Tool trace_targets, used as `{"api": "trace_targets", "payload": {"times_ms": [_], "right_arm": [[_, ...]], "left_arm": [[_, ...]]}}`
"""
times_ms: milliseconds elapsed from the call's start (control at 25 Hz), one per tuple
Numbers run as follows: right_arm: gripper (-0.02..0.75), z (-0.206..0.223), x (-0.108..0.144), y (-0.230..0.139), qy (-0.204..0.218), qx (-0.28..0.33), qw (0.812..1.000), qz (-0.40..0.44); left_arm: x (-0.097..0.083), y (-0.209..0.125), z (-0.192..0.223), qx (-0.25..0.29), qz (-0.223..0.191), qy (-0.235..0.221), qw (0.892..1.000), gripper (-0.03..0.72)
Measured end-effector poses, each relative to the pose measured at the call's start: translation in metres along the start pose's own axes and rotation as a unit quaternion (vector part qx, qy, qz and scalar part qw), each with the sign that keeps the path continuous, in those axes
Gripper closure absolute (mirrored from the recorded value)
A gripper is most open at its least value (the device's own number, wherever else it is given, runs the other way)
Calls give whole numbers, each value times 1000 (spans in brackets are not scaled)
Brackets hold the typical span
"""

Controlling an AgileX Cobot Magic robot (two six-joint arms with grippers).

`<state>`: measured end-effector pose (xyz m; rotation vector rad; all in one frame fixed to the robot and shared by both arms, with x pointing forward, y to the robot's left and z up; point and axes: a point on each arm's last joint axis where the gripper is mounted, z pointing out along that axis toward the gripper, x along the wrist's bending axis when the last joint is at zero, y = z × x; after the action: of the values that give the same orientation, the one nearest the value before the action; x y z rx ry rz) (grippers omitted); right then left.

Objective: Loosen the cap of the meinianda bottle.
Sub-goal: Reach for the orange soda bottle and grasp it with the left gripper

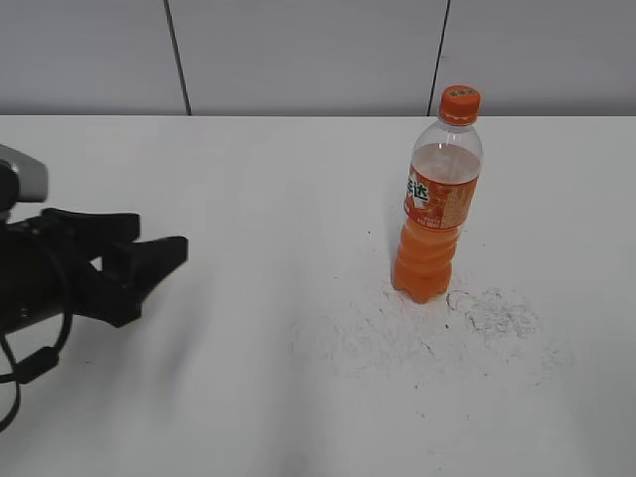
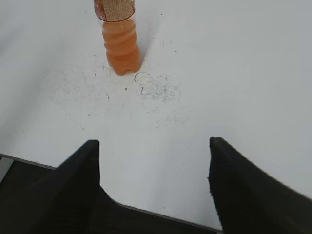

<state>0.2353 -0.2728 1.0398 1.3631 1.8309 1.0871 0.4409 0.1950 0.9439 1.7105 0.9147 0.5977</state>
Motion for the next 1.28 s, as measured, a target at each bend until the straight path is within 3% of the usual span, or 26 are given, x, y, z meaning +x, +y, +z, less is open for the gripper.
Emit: {"api": "trace_targets", "payload": {"times_ms": [160,400,720,1040,1280], "right_arm": [[222,0,0,0,0,0,1000,0],[222,0,0,0,0,0,1000,0],[222,0,0,0,0,0,1000,0],[222,0,0,0,0,0,1000,0],[222,0,0,0,0,0,1000,0]], "left_arm": [[-9,-7,31,26,10,-90,996,160],[-11,0,82,39,46,-180,982,160],[-11,5,153,73,106,-304,944,160],[-9,4,199,33,112,-370,922,160],[-7,-2,208,26,86,-360,929,160]]}}
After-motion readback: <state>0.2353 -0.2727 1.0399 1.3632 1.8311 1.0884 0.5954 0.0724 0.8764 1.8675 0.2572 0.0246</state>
